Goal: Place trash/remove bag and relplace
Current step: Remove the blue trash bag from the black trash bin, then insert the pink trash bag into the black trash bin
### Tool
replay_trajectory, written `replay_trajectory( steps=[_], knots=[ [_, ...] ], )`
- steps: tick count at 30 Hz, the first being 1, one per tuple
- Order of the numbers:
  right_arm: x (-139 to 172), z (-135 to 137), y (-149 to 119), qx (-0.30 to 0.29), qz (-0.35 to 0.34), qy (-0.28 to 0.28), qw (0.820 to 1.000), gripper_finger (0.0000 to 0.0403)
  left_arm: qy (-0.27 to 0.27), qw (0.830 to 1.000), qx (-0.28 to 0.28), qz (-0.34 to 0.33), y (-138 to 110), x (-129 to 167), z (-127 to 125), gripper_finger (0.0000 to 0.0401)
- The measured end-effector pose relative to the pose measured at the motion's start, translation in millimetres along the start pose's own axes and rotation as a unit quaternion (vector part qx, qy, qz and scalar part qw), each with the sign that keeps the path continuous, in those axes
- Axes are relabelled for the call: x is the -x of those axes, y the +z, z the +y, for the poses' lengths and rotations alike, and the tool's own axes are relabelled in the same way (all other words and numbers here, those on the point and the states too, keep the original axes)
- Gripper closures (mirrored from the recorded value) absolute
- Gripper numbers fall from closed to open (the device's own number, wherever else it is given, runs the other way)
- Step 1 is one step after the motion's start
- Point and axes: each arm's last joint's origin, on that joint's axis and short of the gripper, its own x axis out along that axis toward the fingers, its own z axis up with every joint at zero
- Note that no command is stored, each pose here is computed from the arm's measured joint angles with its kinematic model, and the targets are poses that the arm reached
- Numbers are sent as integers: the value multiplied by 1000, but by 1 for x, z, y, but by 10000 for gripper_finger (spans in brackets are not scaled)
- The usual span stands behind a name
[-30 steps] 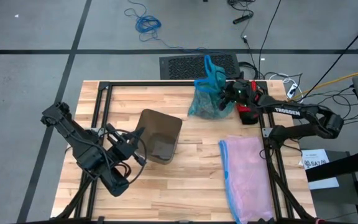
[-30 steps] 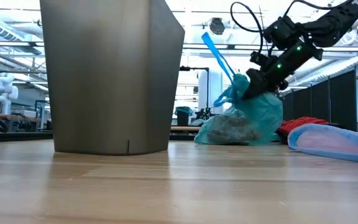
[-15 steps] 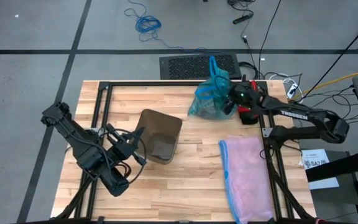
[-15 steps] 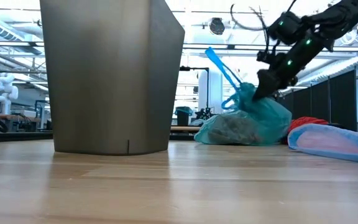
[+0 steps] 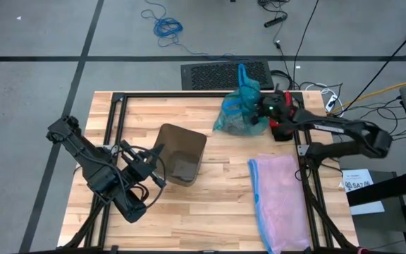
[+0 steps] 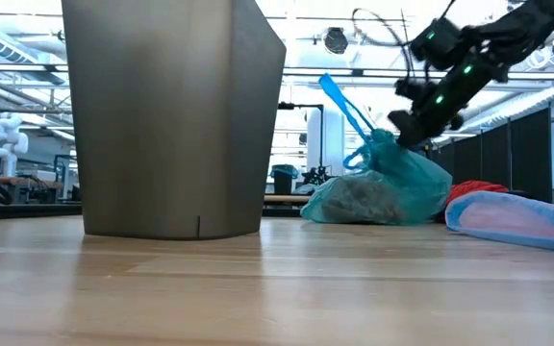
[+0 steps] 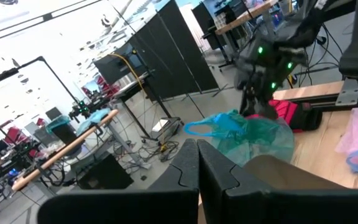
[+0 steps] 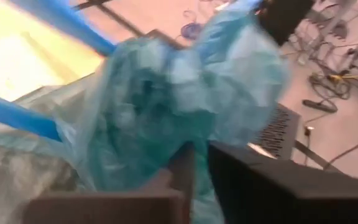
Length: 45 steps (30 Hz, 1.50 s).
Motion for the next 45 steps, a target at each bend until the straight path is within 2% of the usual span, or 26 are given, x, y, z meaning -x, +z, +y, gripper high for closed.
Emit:
replay_trajectory(
  steps=[2,9,13,16,24,27,33,37,39,43,45],
  knots=[
    [-14,9,-5,8,12,10,1000,390,0,1000,0,0,0,0,0,401],
    [-56,33,-38,45,103,17,993,401,0,1000,0,0,0,0,0,401],
    [-66,34,-48,48,131,11,990,402,0,1000,0,0,0,0,0,401],
    [-64,32,-45,47,126,9,991,402,0,1000,0,0,0,0,0,401],
    [-26,21,-3,15,62,8,998,386,0,1000,7,0,0,0,0,401],
    [-8,16,12,17,58,-13,998,359,3,1000,22,2,-1,-2,1,401],
    [32,14,37,7,104,1,995,281,4,999,43,5,-3,-3,3,401],
    [63,26,48,31,137,39,989,238,11,998,63,11,-7,-7,8,401],
    [78,33,50,21,163,79,983,224,12,997,69,23,-10,-11,10,401],
    [104,52,43,-9,232,167,958,212,14,997,65,43,-12,-16,12,401],
    [115,62,35,-3,261,189,947,211,16,997,64,45,-13,-17,13,401]
  ],
)
